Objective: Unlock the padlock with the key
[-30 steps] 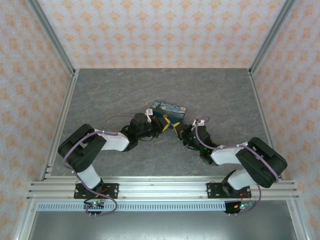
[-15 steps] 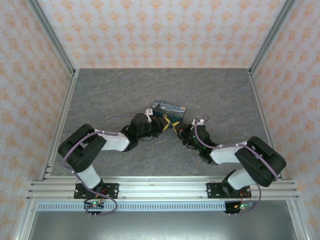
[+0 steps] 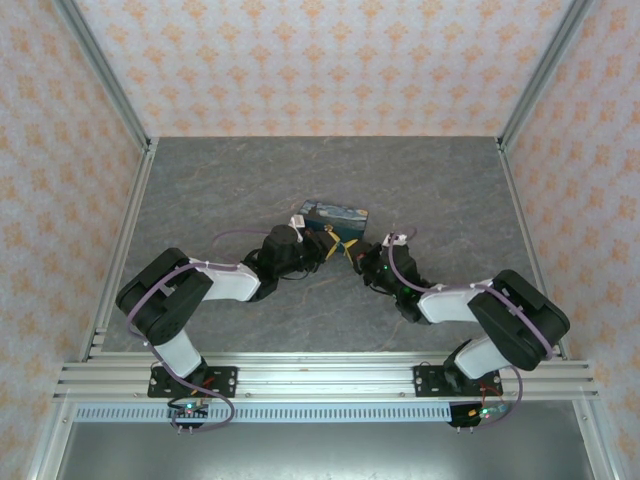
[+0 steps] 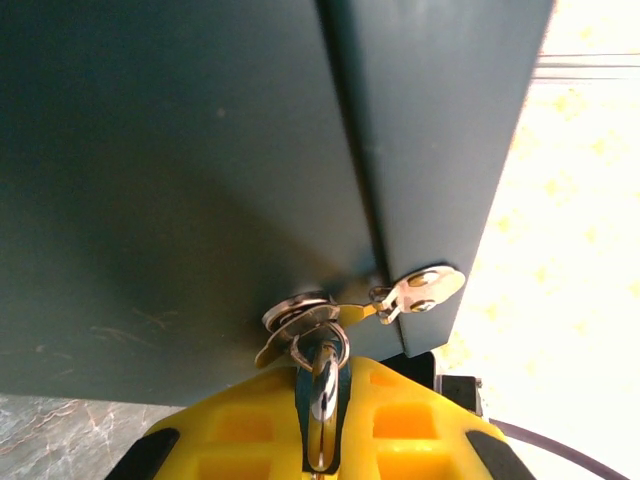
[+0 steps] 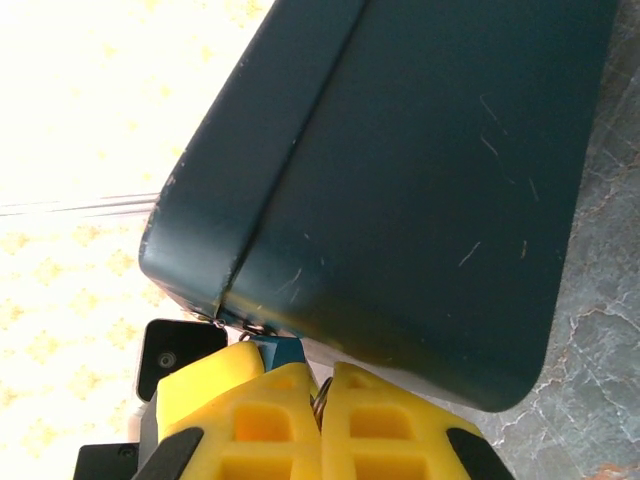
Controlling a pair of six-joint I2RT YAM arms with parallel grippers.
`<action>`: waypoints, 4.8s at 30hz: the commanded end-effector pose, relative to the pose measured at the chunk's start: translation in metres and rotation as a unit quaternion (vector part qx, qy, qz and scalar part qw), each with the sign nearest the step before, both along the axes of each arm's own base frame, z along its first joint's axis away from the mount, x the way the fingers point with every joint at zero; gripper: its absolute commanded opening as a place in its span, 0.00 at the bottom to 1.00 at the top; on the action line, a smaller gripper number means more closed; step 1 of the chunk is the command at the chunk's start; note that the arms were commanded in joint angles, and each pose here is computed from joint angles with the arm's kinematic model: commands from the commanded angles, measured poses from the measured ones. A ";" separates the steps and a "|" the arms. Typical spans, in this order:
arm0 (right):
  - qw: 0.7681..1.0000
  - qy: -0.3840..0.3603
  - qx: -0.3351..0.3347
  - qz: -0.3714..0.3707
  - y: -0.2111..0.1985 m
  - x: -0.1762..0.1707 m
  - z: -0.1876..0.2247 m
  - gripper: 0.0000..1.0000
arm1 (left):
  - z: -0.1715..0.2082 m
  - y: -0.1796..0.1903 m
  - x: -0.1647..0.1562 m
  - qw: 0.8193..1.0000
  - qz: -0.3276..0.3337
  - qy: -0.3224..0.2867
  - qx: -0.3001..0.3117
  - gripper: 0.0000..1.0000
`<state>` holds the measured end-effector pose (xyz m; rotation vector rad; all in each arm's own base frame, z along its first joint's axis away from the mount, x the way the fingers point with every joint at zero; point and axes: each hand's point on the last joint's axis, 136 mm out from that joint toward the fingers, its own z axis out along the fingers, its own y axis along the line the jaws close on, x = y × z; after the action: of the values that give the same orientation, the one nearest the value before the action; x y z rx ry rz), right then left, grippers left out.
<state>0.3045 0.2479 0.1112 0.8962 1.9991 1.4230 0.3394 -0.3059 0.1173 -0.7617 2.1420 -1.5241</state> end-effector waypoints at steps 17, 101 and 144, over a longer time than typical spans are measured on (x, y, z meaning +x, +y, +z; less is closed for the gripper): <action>0.998 -0.045 -0.027 0.028 0.008 0.009 0.016 0.00 | 0.026 -0.030 -0.020 0.997 -0.064 -0.028 -0.034 0.00; 1.000 -0.006 0.022 0.015 -0.016 0.033 0.004 0.00 | 0.074 -0.042 -0.036 0.990 -0.088 -0.059 -0.098 0.00; 0.996 0.014 -0.084 -0.005 -0.044 0.016 -0.010 0.00 | 0.044 -0.036 -0.026 0.995 -0.067 -0.024 -0.073 0.00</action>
<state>0.3107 0.2330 0.1196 0.7701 2.1095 1.4154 0.3370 -0.3130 0.1255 -0.8456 2.1037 -1.5886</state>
